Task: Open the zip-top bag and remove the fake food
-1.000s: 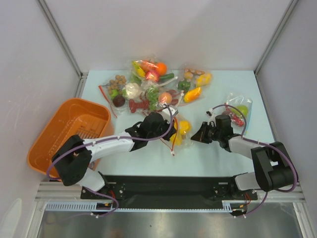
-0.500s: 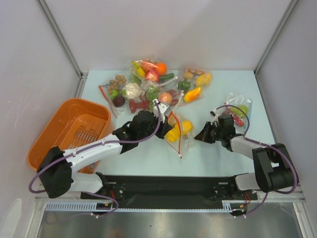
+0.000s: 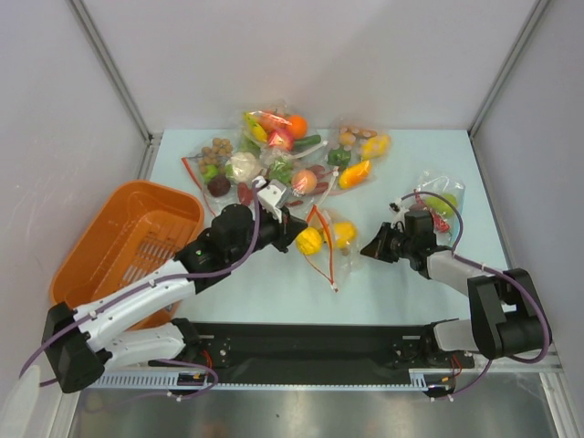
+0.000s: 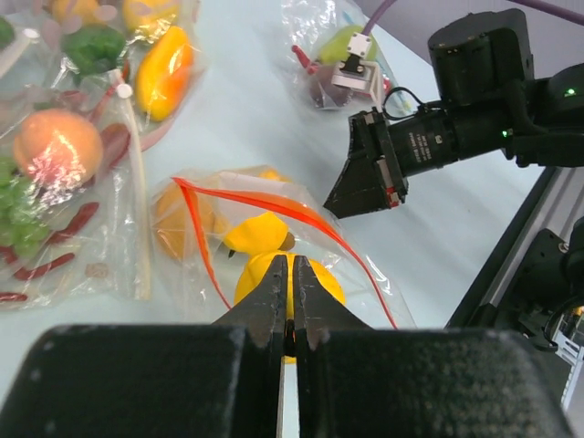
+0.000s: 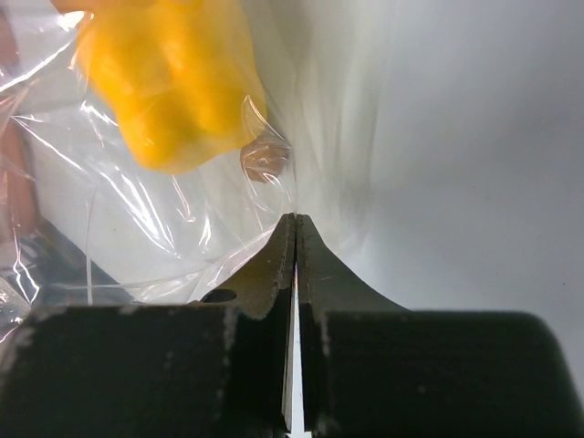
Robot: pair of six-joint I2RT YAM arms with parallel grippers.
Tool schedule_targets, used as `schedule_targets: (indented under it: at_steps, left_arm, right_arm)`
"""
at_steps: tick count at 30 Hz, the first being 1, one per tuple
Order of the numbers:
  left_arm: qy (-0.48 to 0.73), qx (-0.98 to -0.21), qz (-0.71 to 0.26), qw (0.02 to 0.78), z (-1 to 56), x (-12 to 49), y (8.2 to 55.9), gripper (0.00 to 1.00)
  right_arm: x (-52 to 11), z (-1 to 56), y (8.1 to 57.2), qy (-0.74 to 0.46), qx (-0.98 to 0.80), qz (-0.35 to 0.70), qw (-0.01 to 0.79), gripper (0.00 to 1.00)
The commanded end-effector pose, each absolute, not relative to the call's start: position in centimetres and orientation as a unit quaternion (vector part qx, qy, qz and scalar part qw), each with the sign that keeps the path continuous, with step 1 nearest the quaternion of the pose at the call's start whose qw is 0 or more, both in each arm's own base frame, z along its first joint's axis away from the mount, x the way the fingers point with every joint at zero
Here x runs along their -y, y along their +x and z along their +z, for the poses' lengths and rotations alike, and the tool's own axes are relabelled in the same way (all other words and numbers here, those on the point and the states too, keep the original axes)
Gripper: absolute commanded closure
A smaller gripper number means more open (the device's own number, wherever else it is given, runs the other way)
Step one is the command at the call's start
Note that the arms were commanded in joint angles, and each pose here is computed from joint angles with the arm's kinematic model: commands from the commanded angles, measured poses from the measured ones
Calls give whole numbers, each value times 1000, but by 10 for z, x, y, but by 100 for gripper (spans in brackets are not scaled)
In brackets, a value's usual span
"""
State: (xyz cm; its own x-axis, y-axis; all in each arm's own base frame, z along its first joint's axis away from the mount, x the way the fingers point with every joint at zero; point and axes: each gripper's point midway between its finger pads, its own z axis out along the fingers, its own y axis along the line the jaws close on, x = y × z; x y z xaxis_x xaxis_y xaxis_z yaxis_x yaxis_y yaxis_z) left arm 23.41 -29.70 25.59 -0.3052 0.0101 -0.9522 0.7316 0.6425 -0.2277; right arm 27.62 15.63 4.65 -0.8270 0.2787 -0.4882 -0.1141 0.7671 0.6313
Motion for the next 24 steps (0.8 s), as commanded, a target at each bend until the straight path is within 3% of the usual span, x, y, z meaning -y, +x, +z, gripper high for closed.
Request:
schedule_targets:
  at_steps: [1, 11, 18, 24]
  left_arm:
    - [225, -722, -322, 570, 293, 275, 239, 100]
    - [160, -704, -256, 643, 343, 201, 239, 100]
    - [28, -758, -83, 647, 330, 102, 272, 100]
    - [-76, -760, -3, 645, 327, 28, 283, 100]
  right_arm:
    - [-154, 64, 290, 36, -885, 335, 322, 100]
    - [-154, 67, 289, 34, -883, 337, 324, 100]
    - [-156, 73, 289, 30, -879, 346, 328, 100]
    - [-157, 74, 286, 27, -878, 349, 327, 100]
